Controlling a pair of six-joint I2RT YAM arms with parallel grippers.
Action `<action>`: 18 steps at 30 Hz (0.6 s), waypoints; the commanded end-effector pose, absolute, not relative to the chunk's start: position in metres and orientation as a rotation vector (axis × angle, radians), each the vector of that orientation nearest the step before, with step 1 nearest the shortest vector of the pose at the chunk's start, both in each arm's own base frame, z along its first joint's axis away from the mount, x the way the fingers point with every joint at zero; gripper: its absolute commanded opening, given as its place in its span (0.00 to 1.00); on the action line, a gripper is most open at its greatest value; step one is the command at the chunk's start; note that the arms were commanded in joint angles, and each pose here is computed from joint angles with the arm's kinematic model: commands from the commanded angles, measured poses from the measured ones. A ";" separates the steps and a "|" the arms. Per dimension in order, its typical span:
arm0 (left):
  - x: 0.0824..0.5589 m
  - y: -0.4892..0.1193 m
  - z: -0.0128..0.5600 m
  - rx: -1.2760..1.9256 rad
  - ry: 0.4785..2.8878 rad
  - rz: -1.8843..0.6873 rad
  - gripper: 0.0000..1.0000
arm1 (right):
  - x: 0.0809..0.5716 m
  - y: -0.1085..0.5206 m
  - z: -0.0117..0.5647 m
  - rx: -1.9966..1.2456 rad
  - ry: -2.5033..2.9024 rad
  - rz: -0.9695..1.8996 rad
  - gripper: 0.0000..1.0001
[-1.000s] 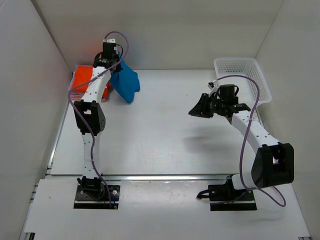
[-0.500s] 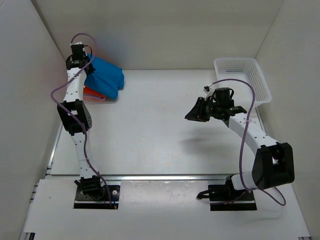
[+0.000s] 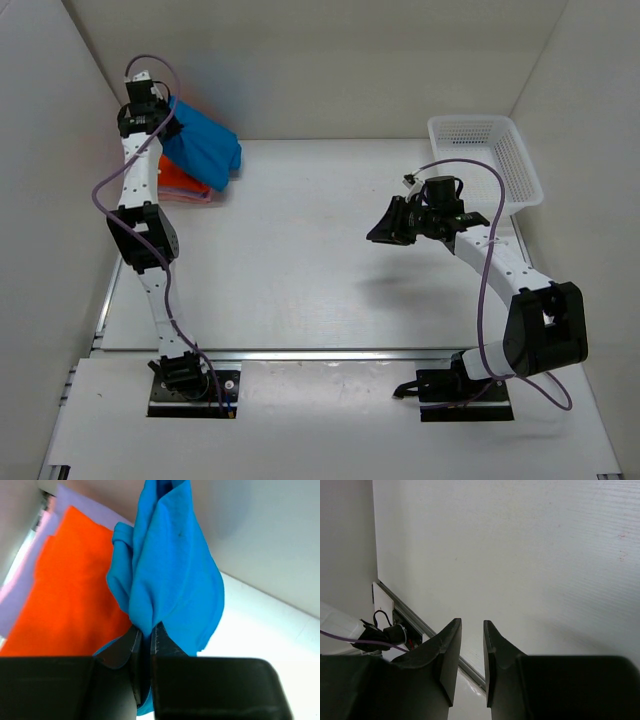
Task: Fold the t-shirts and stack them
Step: Put the neatly folded tshirt into the corner of the board with the left arm
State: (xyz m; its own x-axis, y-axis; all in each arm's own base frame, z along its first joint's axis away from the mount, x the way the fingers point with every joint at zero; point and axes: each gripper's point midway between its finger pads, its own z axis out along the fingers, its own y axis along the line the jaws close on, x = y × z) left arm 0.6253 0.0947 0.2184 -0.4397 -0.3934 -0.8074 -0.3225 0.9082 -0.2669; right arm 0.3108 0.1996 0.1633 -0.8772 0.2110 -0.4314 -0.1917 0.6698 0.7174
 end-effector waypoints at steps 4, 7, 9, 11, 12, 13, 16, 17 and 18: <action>0.608 0.124 0.319 -0.515 1.858 -0.066 0.00 | 0.314 0.207 0.174 -0.012 2.362 1.120 0.21; 0.605 0.137 0.314 -0.552 1.855 -0.036 0.00 | 0.313 0.211 0.174 -0.022 2.366 1.127 0.21; 0.603 0.148 0.310 -0.568 1.858 -0.041 0.00 | 0.312 0.213 0.172 -0.020 2.377 1.132 0.21; 0.607 0.150 0.300 -0.582 1.870 -0.048 0.00 | 0.312 0.214 0.172 -0.025 2.377 1.138 0.21; 0.607 0.155 0.293 -0.595 1.879 -0.040 0.00 | 0.314 0.214 0.172 -0.024 2.375 1.132 0.21; 0.608 0.159 0.288 -0.612 1.885 -0.034 0.00 | 0.312 0.215 0.172 -0.028 2.380 1.137 0.21; 0.607 0.175 0.270 -0.656 1.913 -0.011 0.00 | 0.311 0.216 0.169 -0.031 2.392 1.135 0.22; 0.608 0.181 0.265 -0.668 1.911 -0.014 0.00 | 0.310 0.218 0.170 -0.037 2.396 1.135 0.21; 0.609 0.182 0.263 -0.664 1.916 -0.017 0.04 | 0.307 0.217 0.164 -0.028 2.416 1.124 0.21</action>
State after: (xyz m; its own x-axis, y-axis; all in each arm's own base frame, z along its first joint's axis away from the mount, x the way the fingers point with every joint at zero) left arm 0.6108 0.1567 0.2270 -0.3809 -0.4545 -0.8052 -0.4206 0.8607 -0.2869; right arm 0.3038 0.2120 0.1555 -0.8975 0.1843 -0.4007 -0.1862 0.6653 0.7230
